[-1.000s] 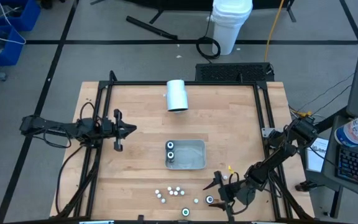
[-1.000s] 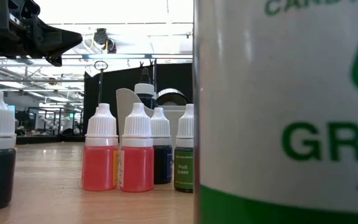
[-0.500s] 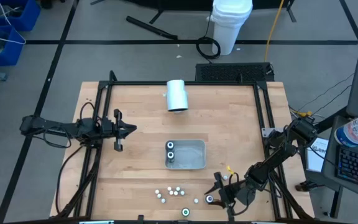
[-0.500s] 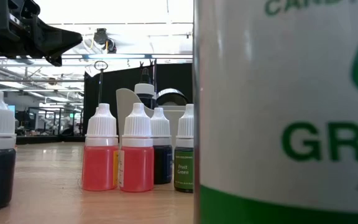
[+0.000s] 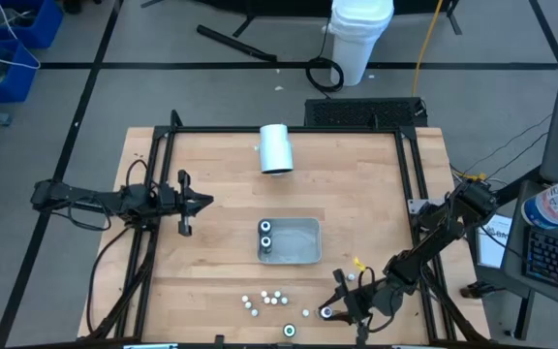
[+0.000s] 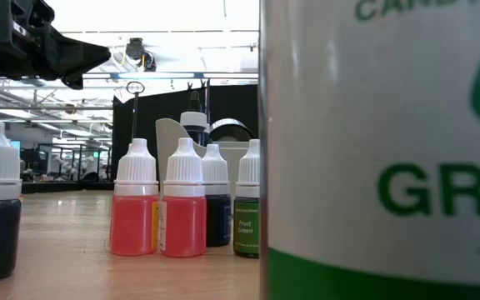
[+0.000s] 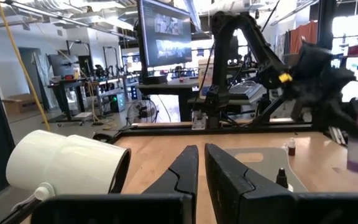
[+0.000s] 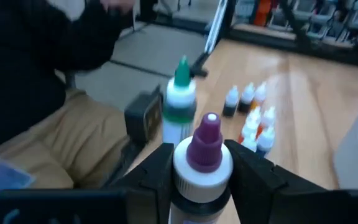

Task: Pick & Place food coloring
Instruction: Put the large purple food coloring bottle into the gray bin

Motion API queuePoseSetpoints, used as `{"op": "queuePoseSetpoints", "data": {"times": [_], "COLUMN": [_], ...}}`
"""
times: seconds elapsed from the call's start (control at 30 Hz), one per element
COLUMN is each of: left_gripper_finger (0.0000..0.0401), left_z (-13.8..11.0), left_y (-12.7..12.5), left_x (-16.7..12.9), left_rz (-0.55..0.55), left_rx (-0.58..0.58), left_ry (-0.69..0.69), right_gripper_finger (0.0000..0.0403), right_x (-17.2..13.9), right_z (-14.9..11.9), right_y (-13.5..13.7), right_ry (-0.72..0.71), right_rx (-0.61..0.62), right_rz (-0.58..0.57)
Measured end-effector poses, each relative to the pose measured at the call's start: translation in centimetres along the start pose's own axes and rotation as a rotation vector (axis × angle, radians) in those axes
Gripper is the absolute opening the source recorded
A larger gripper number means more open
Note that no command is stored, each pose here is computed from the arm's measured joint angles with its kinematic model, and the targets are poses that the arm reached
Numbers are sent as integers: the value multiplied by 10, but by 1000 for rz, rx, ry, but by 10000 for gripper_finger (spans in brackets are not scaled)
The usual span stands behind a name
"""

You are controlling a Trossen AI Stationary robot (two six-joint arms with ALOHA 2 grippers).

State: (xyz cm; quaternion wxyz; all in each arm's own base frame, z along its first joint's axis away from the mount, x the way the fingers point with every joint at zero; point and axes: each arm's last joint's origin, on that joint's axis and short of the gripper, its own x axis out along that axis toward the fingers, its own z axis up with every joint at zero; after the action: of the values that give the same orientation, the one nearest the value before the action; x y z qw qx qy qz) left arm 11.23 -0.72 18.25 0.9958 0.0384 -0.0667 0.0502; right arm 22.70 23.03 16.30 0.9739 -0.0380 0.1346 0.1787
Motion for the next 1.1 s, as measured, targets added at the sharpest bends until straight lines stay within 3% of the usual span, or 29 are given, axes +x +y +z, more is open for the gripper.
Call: {"op": "queuePoseSetpoints", "data": {"times": [0.1,0.3,0.43,0.6,0.93,1.1], "left_gripper_finger": [37,37,37,37,37,37], "left_z": [0,0,0,0,0,0], "left_y": [0,0,0,0,0,0], "left_x": [0,0,0,0,0,0], "left_rz": [1,0,0,0,0,0], "left_rx": [-1,-1,0,-2,0,0], "left_ry": [-4,-3,-2,-1,-1,-2], "right_gripper_finger": [124,113,121,119,121,116], "right_x": [-4,-15,-19,-15,-2,0], "right_z": [21,62,97,122,124,114], "right_y": [-3,-9,-25,-52,-123,-148], "right_ry": [-38,-67,-146,-173,-81,-37], "right_rx": [-2,-129,-141,-153,-69,-7], "right_rz": [-10,-34,-88,-178,-382,-365]}}
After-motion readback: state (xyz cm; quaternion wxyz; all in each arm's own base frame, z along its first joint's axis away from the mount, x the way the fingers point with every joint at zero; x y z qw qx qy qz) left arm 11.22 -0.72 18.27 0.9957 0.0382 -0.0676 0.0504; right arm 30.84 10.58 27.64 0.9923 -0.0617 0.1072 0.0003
